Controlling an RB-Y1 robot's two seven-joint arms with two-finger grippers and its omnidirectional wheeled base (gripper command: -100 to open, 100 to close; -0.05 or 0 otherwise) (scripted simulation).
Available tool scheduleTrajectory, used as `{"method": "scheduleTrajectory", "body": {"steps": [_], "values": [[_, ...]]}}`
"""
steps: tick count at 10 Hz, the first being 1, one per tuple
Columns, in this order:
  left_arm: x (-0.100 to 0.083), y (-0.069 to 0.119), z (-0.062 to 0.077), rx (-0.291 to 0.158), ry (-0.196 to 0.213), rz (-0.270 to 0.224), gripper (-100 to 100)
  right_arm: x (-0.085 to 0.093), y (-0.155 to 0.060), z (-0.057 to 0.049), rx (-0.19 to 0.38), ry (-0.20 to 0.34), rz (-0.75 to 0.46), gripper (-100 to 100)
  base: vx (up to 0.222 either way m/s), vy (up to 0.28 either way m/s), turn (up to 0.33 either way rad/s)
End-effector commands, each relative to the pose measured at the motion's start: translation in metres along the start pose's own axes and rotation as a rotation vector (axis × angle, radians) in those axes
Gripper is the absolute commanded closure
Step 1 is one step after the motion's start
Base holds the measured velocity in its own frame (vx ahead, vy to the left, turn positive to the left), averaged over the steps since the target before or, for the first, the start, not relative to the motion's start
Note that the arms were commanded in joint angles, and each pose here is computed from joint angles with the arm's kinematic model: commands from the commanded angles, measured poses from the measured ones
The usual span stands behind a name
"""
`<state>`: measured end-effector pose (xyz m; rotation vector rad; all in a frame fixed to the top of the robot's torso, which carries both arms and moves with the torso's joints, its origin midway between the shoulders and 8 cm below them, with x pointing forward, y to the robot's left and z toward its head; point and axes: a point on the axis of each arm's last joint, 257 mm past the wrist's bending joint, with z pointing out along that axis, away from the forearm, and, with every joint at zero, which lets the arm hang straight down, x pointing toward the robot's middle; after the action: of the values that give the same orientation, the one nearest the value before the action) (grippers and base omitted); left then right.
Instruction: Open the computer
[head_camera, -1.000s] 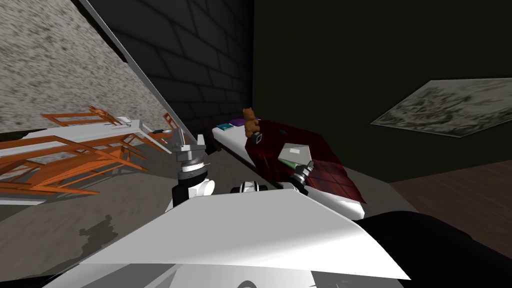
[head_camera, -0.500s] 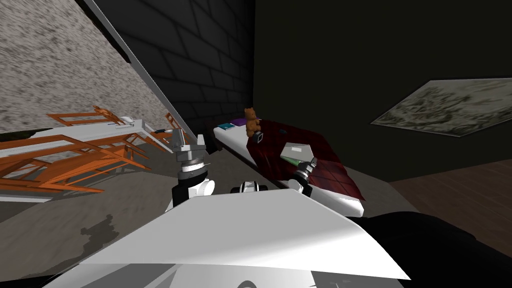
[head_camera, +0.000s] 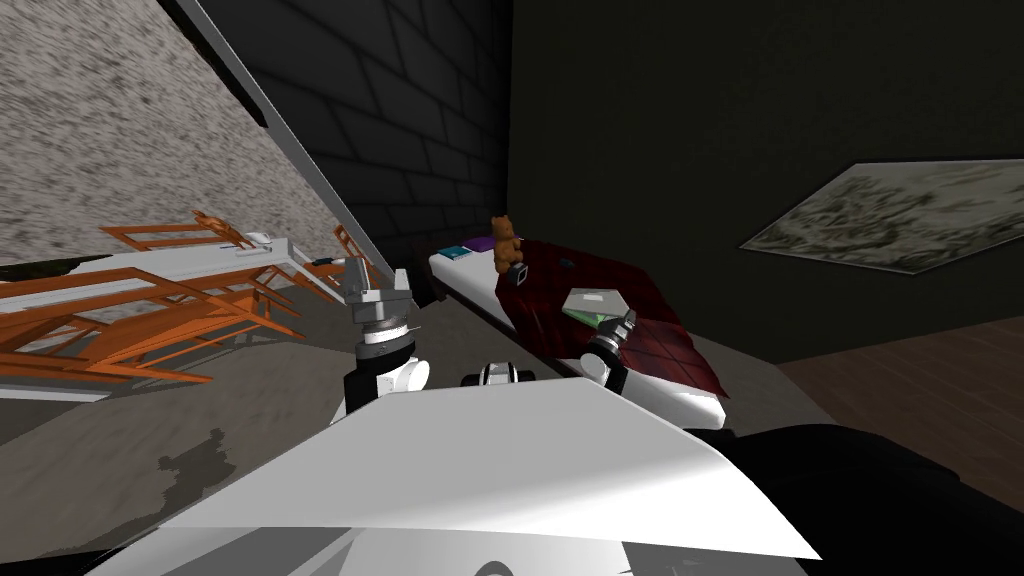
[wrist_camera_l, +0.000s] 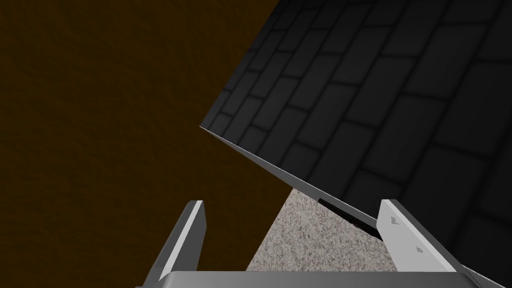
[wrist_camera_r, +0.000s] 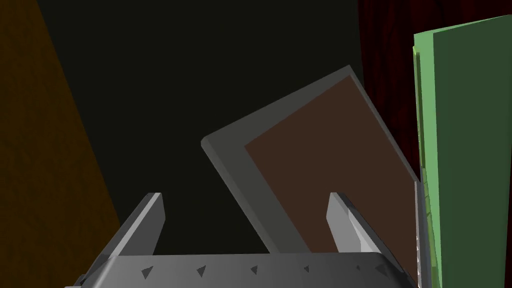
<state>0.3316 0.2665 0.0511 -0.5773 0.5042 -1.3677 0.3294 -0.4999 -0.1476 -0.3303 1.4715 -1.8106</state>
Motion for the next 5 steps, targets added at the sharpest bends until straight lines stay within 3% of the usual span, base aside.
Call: {"method": "scheduleTrajectory", "body": {"steps": [1,5], "values": [[0.0,0.0,0.0,0.0,0.0,0.0,0,-0.0003,-0.0005,0.0002,0.001,0.0,0.001,0,0.0,0.0,0.0],[0.0,0.0,0.0,0.0,0.0,0.0,0,-0.0005,-0.0008,0.0004,0.002,-0.001,0.001,0,0.0,0.0,0.0]]}}
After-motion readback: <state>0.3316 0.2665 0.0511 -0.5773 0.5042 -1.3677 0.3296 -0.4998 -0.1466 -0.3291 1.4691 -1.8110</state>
